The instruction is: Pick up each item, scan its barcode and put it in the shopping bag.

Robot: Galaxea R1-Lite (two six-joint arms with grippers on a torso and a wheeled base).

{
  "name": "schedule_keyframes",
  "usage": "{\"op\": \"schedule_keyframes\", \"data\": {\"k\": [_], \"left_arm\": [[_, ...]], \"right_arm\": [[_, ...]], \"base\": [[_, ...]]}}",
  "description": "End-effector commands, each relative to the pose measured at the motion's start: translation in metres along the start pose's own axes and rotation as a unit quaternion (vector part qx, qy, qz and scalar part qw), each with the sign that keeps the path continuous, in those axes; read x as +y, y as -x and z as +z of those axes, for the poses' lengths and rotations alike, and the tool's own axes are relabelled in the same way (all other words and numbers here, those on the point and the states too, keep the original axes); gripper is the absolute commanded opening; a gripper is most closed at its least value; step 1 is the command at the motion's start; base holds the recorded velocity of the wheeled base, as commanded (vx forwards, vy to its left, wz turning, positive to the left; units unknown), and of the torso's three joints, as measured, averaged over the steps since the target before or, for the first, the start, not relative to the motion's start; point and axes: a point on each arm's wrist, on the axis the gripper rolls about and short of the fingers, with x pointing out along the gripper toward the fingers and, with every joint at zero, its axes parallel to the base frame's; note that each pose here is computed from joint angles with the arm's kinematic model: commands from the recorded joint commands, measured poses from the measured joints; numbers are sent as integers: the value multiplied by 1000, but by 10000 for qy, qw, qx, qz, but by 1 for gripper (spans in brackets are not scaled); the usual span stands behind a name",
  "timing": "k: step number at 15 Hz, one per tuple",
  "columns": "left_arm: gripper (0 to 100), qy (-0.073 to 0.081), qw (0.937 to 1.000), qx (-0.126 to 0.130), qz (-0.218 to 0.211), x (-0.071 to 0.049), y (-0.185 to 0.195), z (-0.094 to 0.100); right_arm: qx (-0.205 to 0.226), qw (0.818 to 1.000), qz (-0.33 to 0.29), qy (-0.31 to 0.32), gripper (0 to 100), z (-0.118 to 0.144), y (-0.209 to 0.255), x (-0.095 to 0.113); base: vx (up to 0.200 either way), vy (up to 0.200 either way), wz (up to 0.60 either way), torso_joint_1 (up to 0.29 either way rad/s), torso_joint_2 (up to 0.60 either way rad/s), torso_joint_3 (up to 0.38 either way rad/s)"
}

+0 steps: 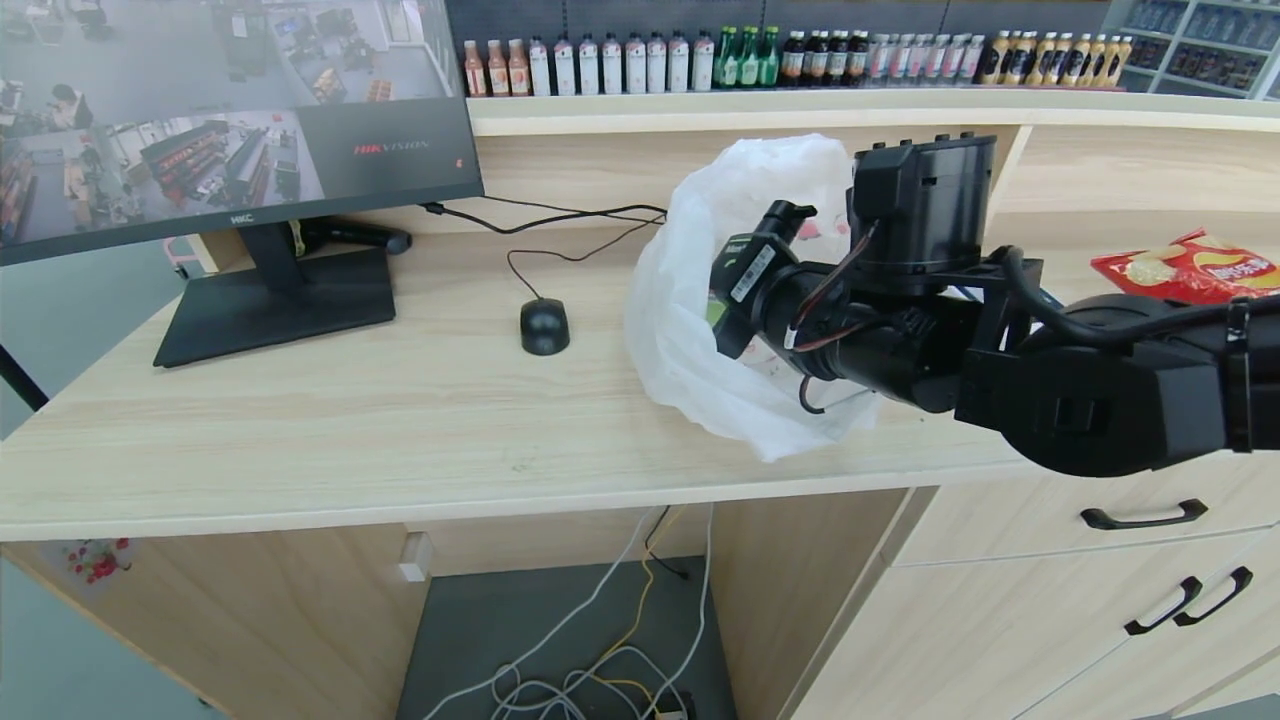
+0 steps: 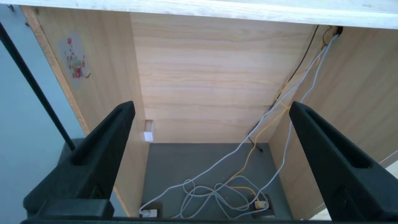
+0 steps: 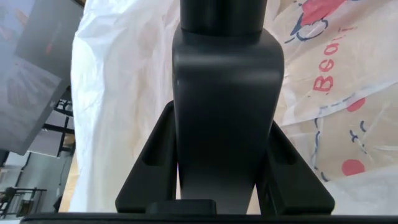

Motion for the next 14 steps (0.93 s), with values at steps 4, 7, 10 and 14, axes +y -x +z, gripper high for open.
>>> {"op": "schedule_keyframes", "data": {"k": [4, 7, 10, 14], "left_arm": [[100, 1, 10000, -2, 3, 0, 0, 0], [100, 1, 10000, -2, 3, 0, 0, 0], [100, 1, 10000, -2, 3, 0, 0, 0], [100, 1, 10000, -2, 3, 0, 0, 0]], "right_arm": [[70, 9997, -131, -192, 0, -7, -11, -6], [18, 9992, -201, -345, 0, -5, -14, -10], [15, 9988, -222, -428, 0, -5, -15, -11], [7, 9985, -260, -488, 100, -4, -16, -13]], "base": [[0, 0, 0, 0, 0, 0], [0, 0, 0, 0, 0, 0], [0, 0, 0, 0, 0, 0], [0, 0, 0, 0, 0, 0]]}}
